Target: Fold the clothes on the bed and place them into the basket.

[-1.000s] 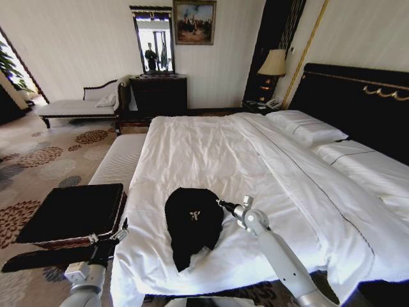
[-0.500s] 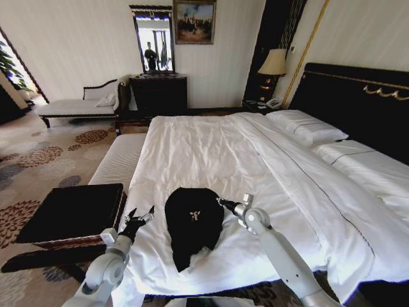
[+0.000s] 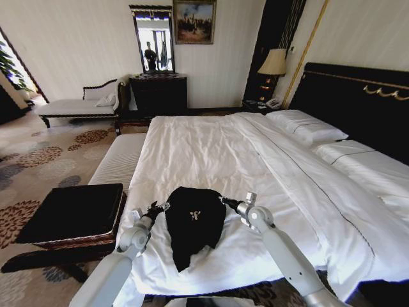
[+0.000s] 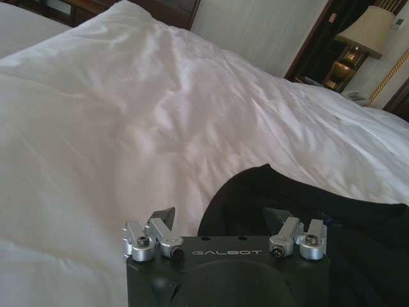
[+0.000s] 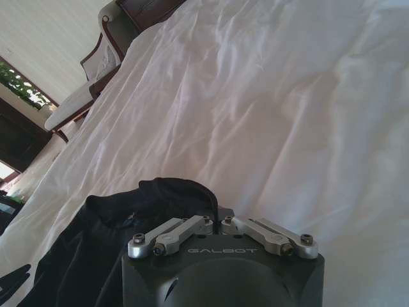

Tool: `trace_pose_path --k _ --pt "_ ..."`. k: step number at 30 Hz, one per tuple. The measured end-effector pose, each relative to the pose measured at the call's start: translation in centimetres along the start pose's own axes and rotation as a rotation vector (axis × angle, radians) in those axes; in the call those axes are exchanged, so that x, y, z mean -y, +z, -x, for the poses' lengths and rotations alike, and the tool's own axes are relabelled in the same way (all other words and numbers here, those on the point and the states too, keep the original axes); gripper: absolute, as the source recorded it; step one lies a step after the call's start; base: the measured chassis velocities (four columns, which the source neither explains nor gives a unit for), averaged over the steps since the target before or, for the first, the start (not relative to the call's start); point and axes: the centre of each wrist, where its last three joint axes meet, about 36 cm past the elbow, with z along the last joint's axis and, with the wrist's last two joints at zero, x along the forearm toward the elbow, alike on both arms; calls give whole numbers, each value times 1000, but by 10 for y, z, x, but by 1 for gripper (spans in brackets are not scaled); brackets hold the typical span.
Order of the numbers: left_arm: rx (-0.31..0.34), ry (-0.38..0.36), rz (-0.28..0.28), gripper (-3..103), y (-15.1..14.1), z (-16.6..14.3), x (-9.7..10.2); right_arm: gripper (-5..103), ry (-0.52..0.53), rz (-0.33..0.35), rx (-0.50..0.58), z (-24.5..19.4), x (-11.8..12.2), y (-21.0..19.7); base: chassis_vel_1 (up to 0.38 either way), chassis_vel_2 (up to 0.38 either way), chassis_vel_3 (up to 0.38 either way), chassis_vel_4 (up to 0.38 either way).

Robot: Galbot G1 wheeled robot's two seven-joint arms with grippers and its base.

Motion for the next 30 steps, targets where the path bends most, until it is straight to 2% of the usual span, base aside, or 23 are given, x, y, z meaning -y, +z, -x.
trace_pose_path --k 1,2,4,5,6,9,11,15,16,19,20,22,30 --pt "-10 3 3 76 2 2 1 1 -2 0 0 1 -1 0 0 0 0 0" --pt "-10 3 3 76 2 2 1 1 -2 0 0 1 -1 0 0 0 0 0" --pt "-25 -11 47 65 5 8 -1 1 -9 5 0 3 -4 0 0 0 0 0" --pt "-26 -15 56 65 5 10 -2 1 -10 7 0 3 -4 0 0 0 0 0" --pt "-26 -15 56 65 5 10 -2 1 -10 7 0 3 -4 0 0 0 0 0" --pt "-32 -26 57 49 0 15 -1 1 -10 11 -4 3 -5 0 0 0 0 0" --pt "-34 -26 58 49 0 15 -1 1 -10 11 -4 3 -5 0 0 0 0 0" --pt "-50 -18 57 28 4 18 0 1 -5 16 1 0 -4 -2 0 0 0 0" --pt "-50 -18 57 28 4 18 0 1 -5 16 1 0 -4 -2 0 0 0 0" --pt "-57 -11 55 12 6 18 3 1 -2 26 6 0 -3 -1 0 0 0 0" --pt "-57 -11 55 12 6 18 3 1 -2 26 6 0 -3 -1 0 0 0 0" --pt "-57 -10 57 3 5 19 3 1 2 23 6 -4 -3 -1 0 0 0 0" --pt "-50 -11 59 0 3 17 4 1 0 17 15 -9 -3 -7 0 0 0 0"
